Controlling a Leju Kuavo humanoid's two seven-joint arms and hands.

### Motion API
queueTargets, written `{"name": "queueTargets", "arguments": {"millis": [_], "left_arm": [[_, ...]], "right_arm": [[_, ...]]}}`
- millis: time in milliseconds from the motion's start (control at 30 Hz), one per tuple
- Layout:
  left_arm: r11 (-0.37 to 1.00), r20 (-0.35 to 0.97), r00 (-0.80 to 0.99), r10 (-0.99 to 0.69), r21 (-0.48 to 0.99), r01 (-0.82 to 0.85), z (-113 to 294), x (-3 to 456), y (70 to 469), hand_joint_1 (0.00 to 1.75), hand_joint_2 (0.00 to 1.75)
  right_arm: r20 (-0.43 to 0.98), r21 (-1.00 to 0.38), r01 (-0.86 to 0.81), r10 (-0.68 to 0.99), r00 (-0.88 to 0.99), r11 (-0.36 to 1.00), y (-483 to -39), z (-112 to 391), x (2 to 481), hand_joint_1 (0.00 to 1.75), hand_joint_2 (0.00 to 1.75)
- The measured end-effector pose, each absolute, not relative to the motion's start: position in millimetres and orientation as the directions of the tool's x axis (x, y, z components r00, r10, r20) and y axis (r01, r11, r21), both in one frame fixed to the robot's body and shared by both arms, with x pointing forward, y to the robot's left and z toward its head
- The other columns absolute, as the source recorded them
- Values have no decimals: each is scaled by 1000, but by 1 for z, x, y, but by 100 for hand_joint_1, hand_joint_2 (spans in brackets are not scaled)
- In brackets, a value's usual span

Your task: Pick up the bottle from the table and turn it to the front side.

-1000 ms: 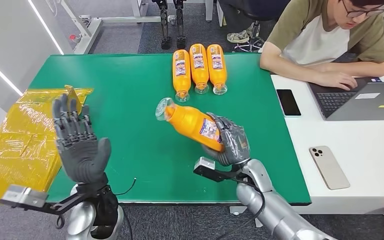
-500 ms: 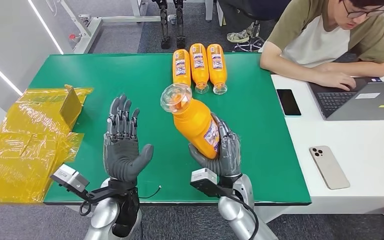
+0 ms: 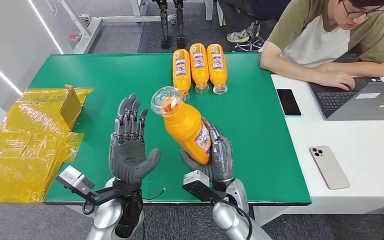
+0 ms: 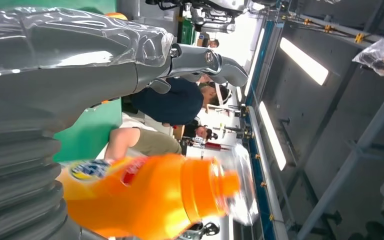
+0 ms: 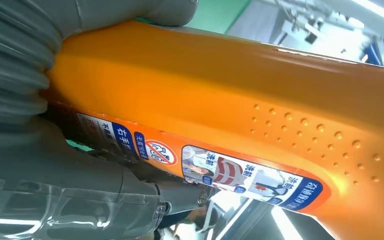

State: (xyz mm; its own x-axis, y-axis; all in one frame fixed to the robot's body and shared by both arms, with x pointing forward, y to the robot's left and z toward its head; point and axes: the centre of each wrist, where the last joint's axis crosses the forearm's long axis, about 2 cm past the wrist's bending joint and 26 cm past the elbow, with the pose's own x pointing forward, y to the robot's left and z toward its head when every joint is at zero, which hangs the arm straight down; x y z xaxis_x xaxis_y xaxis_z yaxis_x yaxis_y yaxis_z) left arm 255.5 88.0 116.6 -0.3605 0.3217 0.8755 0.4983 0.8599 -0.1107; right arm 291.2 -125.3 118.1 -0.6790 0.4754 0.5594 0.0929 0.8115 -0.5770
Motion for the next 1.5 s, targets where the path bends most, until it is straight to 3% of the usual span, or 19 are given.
{"name": "queueTargets", "arguments": {"millis": [233, 700, 833, 867, 1333, 1467, 1500], "left_arm": [[850, 881, -347, 321, -106, 516, 113, 255, 88, 0, 175], [849, 883, -339, 326, -115, 516, 111, 256, 89, 0, 175], [853, 884, -337, 324, -119, 508, 109, 255, 92, 169, 175], [855, 885, -336, 323, -121, 504, 108, 255, 93, 175, 175], [863, 883, -332, 331, -141, 486, 103, 250, 98, 175, 175], [863, 883, -333, 330, -140, 485, 103, 250, 98, 175, 175], [864, 883, -333, 329, -139, 485, 103, 250, 98, 175, 175]], "right_arm": [[493, -740, -64, 475, -729, 669, -117, 123, 280, 175, 175], [415, -819, -109, 452, -790, 563, -122, 137, 291, 175, 175], [394, -843, -121, 449, -802, 524, -122, 143, 299, 175, 175], [391, -848, -124, 450, -803, 516, -123, 144, 300, 175, 175], [331, -888, -80, 507, -796, 453, -127, 140, 303, 175, 175], [303, -892, -45, 521, -798, 449, -128, 139, 302, 131, 175], [294, -892, -32, 524, -799, 452, -128, 138, 301, 98, 175]]}}
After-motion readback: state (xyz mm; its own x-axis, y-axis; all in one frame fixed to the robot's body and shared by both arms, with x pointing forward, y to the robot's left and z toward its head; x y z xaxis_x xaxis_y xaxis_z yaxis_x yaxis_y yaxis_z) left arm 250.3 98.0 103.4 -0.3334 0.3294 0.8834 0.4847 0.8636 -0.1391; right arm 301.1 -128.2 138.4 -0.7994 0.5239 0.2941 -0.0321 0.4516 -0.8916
